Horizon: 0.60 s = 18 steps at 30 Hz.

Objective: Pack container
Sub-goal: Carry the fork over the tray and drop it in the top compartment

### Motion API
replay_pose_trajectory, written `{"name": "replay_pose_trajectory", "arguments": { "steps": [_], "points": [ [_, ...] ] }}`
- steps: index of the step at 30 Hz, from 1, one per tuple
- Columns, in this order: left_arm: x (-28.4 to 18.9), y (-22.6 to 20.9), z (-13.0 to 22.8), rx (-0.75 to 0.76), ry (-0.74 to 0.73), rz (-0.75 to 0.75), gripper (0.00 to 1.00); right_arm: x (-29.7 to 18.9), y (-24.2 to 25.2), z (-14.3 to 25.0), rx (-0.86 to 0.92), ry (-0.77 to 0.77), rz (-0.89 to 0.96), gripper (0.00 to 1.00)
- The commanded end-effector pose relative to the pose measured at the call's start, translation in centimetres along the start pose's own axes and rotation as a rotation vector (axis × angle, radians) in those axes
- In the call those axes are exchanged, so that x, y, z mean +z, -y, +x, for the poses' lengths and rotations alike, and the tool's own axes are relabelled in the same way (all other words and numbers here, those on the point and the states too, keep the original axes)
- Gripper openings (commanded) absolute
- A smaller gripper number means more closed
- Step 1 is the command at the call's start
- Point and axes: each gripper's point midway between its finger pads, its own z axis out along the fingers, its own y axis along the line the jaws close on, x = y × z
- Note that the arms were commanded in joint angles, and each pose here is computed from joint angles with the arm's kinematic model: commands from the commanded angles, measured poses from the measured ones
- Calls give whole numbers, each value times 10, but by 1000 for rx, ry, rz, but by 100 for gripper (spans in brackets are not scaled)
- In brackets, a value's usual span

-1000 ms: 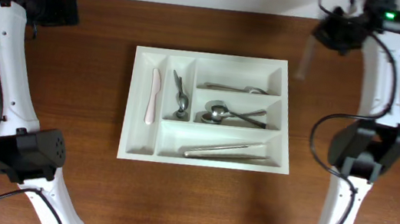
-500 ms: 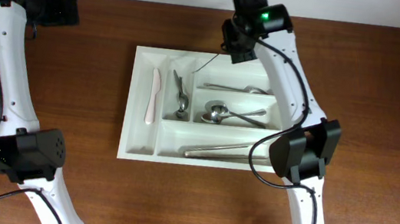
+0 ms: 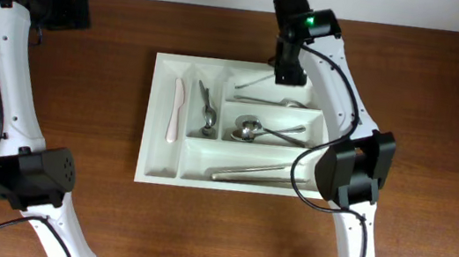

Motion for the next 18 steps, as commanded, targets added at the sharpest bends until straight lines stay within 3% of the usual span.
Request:
{"name": "replay_pose_trajectory", "arguments": {
  "steps": [1,16,17,18],
  "points": [
    [-8,-1,-2,-10,19,2,99,22,13,-8,89,48,50,4],
    [-8,-1,-2,-10,19,2,99,50,19,-22,217,67,69,4],
    [-8,-1,-2,-10,19,2,99,51,18,-24,220,67,67,4],
    [-8,-1,-2,-10,19,2,99,52,16,-27,228,66,62,11]
  ]
}}
